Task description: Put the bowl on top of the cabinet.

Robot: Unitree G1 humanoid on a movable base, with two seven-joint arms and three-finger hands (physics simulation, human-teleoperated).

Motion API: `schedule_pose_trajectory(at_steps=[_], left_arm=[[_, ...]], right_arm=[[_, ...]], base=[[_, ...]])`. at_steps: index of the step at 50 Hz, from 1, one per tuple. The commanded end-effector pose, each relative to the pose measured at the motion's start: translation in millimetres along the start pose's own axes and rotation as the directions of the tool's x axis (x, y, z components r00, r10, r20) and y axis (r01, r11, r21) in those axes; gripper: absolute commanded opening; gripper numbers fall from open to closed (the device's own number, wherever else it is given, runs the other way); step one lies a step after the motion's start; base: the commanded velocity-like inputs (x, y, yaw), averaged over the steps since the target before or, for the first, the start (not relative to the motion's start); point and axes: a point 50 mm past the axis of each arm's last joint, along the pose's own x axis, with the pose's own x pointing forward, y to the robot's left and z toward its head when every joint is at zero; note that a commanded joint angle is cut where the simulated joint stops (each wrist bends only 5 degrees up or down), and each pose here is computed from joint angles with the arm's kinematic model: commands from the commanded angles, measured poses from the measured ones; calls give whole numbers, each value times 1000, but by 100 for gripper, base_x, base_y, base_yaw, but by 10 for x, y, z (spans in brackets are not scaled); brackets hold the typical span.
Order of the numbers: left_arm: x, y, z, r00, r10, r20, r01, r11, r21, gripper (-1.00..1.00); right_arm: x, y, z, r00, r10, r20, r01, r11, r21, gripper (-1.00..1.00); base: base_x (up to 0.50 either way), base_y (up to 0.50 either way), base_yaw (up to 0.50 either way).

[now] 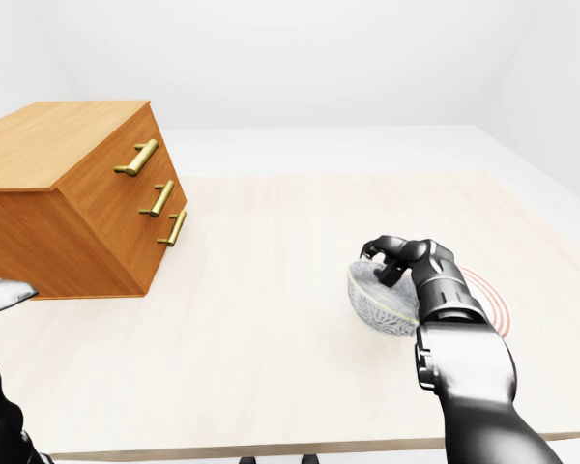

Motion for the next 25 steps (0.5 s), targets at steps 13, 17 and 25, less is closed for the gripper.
schedule_pose_trajectory(at_steps=[13,17,25], left_arm=[[-9,4,21,1000,-1,4,1,1000,-3,100],[-12,8,-4,1000,0,-7,0,1000,2,100],[-12,4,12,1000,0,0,0,1000,1,100]], right_arm=[[-39,-81,124,997,1,78,-6,998,63,-100],[-39,-83,201,994,19,108,-26,997,69,-100],[-109,-215,413,982,0,187,-16,997,81,-100]], base=[[0,0,0],[0,0,0],[0,0,0]])
